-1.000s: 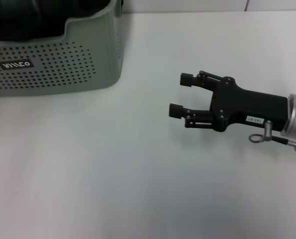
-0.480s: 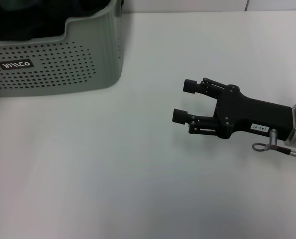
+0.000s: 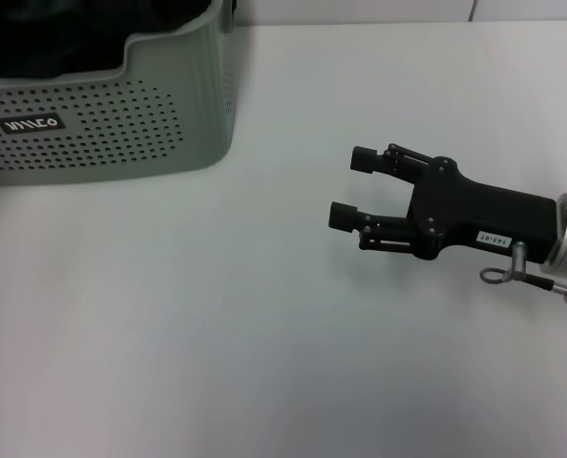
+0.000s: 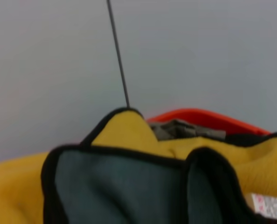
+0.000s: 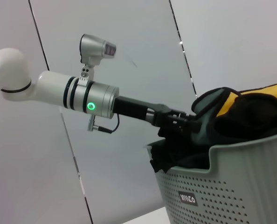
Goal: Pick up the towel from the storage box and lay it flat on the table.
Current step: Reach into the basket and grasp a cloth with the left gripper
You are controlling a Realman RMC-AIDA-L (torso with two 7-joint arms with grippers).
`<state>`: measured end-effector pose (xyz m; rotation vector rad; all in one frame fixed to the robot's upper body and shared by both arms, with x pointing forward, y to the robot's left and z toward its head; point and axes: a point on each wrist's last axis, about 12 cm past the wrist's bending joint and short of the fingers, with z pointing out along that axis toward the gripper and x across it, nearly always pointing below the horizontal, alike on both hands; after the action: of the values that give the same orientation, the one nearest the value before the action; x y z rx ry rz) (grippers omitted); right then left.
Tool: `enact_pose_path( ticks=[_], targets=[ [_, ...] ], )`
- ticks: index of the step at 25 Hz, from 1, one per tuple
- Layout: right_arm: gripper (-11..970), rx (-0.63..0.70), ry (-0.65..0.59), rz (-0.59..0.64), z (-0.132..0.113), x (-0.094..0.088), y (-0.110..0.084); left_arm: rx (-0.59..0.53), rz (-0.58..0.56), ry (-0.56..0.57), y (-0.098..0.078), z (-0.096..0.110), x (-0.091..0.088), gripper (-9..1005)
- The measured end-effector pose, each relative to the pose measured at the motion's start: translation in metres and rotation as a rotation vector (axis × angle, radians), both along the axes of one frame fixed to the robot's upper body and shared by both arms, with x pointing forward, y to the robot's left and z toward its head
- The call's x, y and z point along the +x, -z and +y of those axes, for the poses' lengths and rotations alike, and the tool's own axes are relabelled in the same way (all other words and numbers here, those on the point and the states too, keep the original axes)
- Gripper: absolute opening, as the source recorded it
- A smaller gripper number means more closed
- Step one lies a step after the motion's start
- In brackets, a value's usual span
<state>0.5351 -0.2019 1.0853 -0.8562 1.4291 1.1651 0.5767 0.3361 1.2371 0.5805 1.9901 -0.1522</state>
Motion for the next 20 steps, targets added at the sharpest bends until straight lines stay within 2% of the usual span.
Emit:
enact_pose_path(
  ticks=[8, 20],
  targets=[
    [886, -0.007, 0.021, 0.001, -0.001, 0.003, 0.001, -0.024, 0.045, -0.022, 0.013, 0.006, -0.001, 584],
    [886, 0.009, 0.055, 0.001, -0.004, 0.002, 0.002, -0.045, 0.055, -0.031, 0.014, 0.008, -0.001, 546]
  ],
)
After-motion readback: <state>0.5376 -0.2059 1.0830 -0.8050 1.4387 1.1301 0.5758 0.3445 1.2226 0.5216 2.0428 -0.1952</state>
